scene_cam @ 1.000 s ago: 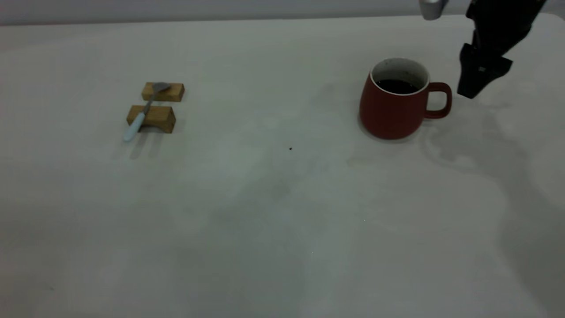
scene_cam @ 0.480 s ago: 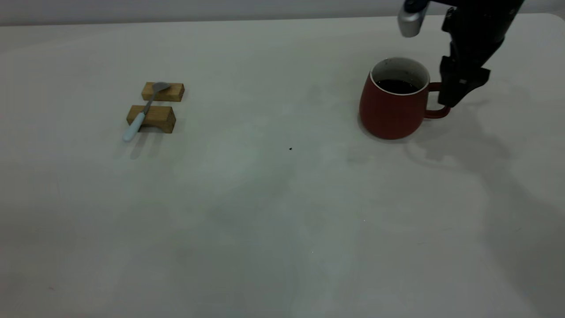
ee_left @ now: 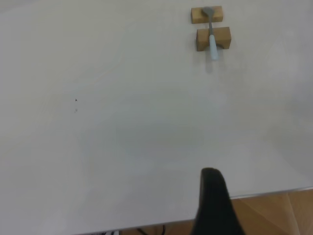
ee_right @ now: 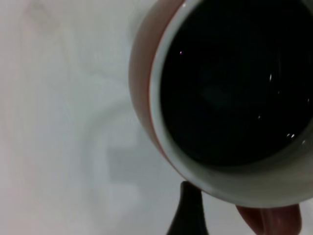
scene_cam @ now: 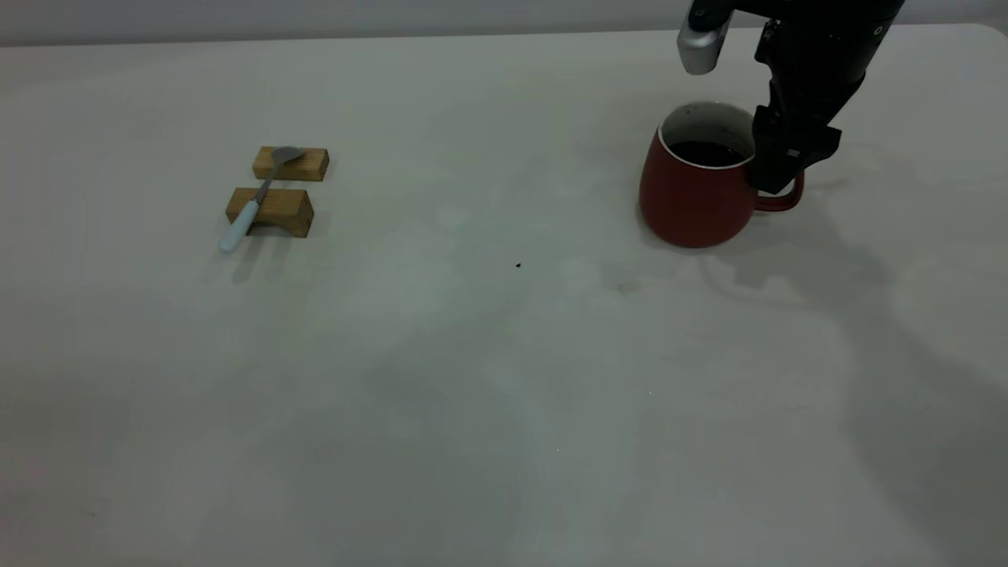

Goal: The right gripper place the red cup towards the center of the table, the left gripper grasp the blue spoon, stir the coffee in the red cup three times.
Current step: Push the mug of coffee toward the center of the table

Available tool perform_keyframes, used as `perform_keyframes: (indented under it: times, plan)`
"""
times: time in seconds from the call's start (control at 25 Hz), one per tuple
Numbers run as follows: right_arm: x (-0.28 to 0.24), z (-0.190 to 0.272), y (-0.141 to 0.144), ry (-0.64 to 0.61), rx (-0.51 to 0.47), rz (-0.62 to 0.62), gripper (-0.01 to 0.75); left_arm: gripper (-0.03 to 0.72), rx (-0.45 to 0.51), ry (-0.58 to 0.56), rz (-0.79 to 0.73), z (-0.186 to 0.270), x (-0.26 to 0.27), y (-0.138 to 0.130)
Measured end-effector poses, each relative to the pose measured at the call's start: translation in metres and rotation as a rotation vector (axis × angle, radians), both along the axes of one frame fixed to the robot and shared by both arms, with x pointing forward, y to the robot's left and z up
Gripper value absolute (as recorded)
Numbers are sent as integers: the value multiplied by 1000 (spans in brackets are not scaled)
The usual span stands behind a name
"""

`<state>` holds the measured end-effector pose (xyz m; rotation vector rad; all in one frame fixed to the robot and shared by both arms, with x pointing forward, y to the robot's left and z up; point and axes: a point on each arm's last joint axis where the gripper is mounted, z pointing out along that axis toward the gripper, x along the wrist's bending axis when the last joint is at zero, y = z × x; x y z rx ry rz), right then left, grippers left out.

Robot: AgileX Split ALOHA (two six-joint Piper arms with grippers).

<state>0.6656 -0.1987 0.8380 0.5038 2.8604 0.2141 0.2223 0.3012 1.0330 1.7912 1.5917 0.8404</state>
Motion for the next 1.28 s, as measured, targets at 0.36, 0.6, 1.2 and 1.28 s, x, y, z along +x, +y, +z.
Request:
perform_keyframes:
  times: [0.36,0.6,1.2,1.28]
  plan:
    - [-5,-11,21,1,7,38,683,571,0,1,0,0,0,0]
    - [-17,-11,64,-19,41,104,672,571,0,1,0,0,0,0]
    - [-41,-9,136,-51,226,42,657,571,0,1,0,0,0,0]
    - [-40,-8,137,-48,248,16,652,571,0,1,0,0,0,0]
